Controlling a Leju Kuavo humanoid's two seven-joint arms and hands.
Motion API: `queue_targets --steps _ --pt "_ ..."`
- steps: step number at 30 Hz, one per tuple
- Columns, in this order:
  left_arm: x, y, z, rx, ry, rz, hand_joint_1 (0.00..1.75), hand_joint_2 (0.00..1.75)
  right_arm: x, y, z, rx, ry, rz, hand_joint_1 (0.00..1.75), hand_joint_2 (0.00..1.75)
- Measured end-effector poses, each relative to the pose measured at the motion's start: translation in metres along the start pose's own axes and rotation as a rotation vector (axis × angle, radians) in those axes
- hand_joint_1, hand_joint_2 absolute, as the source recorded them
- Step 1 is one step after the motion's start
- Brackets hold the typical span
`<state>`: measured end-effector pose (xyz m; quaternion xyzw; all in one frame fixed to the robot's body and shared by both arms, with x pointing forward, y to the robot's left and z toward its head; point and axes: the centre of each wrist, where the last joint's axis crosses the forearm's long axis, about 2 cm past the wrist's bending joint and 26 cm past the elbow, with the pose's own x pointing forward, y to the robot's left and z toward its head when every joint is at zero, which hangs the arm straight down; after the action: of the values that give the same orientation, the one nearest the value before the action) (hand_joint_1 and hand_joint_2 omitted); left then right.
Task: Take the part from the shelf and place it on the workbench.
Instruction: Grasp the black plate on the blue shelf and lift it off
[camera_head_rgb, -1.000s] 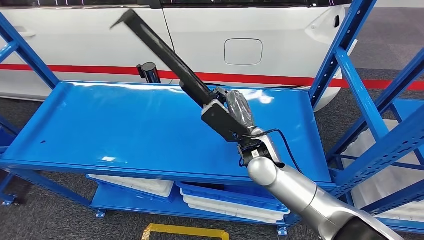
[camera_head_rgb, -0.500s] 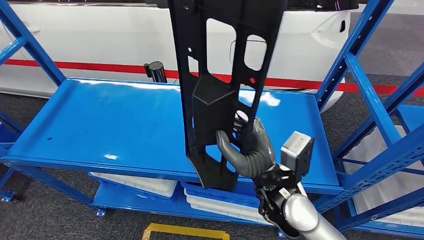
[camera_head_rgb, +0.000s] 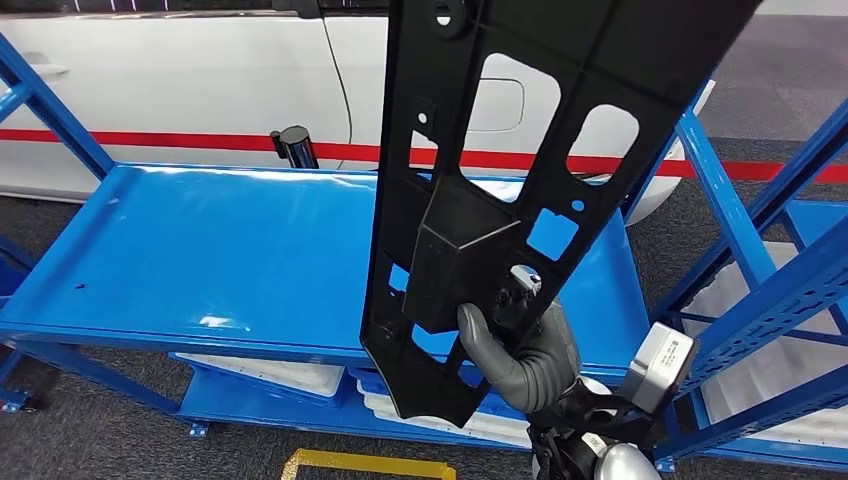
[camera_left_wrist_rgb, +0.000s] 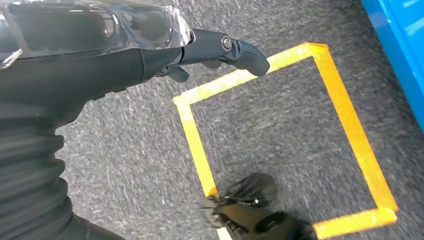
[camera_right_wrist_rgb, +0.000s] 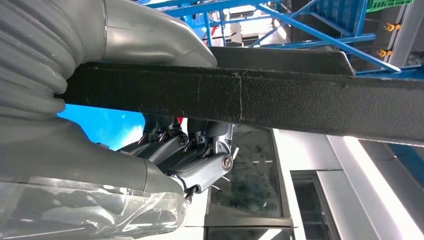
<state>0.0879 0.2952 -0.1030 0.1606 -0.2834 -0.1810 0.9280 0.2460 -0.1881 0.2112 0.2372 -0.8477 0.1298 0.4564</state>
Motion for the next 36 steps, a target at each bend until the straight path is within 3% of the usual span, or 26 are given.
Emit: queue_targets --steps 13,36 --pt "-0.001 -0.004 0.002 0.022 0.124 0.007 0.0 1.75 0.004 0.003 0.004 -0.026 0.001 -0.052 1.75 1.75" --pt "0.001 -0.01 0.004 0.012 0.144 0.015 0.0 1.75 0.01 0.003 0.002 -0.067 -0.014 -0.075 1.75 1.75"
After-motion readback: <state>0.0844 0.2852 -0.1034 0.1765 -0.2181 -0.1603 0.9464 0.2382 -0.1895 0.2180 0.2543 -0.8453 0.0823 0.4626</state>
